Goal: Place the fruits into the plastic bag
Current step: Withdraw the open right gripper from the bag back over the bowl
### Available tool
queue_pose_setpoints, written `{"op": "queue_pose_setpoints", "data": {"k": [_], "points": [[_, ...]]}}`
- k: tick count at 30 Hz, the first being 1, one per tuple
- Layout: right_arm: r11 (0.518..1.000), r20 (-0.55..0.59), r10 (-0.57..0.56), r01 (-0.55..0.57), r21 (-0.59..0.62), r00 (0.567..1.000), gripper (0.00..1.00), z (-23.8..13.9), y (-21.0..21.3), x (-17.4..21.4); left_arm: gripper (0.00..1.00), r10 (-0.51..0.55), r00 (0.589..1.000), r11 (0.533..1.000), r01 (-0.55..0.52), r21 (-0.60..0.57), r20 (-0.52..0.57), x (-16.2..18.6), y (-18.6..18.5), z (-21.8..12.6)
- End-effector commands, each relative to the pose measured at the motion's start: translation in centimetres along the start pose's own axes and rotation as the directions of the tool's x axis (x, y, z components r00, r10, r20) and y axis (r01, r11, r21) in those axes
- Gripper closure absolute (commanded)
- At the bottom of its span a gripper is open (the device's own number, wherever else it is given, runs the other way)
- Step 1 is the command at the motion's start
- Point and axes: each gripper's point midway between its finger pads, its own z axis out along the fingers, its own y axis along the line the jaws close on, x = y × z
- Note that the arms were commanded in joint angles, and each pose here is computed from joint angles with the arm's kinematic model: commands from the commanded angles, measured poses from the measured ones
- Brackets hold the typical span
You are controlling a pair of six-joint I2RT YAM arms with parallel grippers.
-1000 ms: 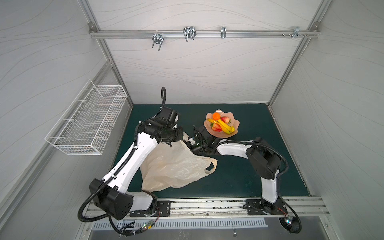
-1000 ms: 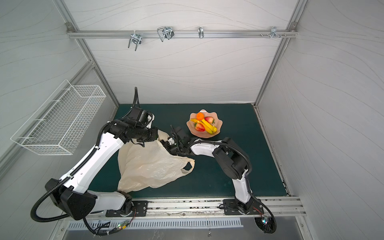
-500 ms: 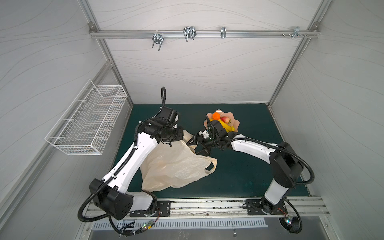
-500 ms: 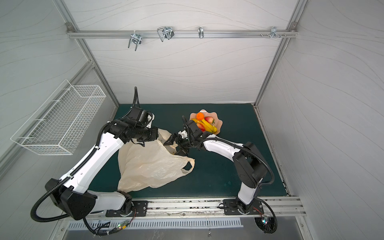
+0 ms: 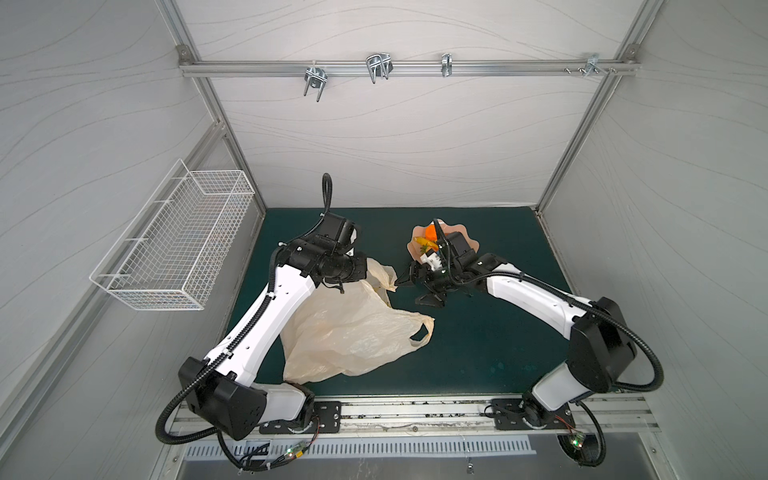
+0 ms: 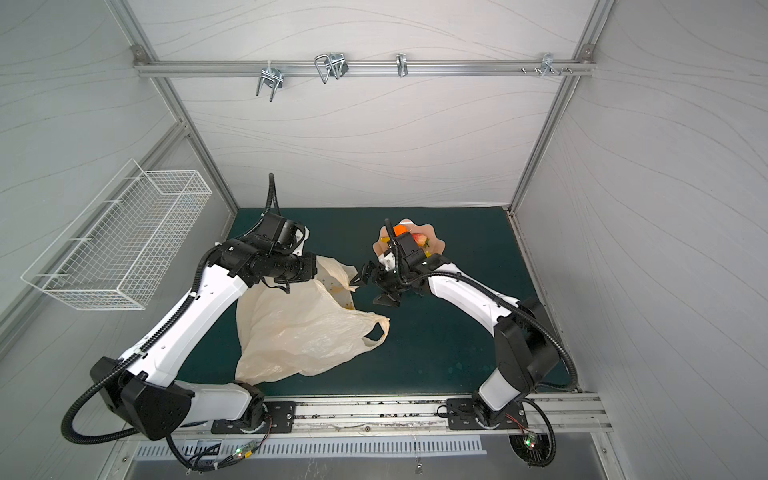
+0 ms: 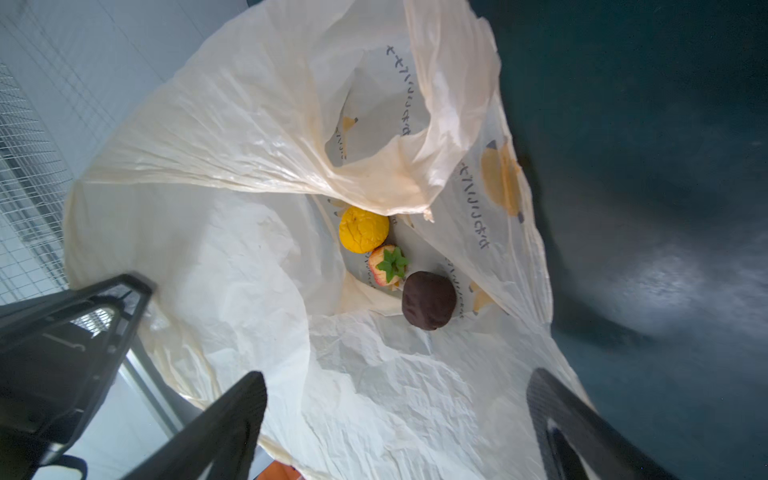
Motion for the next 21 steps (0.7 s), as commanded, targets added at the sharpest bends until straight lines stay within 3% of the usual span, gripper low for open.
{"op": "queue_pose_setpoints", "data": {"k": [1,12,21], "points": [[0.997,0.051,-0.052,0.049,0.067,0.997,0.01,-2.6,-1.0,-0.6,1.0,0.016,1.0,1.0,-0.016,0.012,0.019,-0.4,-0.3,0.0],[0.978,0.127,-0.127,0.103,0.18,0.984,0.01,-4.8,-3.1,-3.7,1.0,0.024,1.0,1.0,-0.025,0.018,0.018,-0.3,-0.4,-0.2],[0.89,0.142,-0.319,0.245,0.383,0.937,0.07,-5.5,-4.7,-9.3,1.0,0.028,1.0,0.999,-0.028,0.02,0.012,-0.1,-0.4,-0.3]]}}
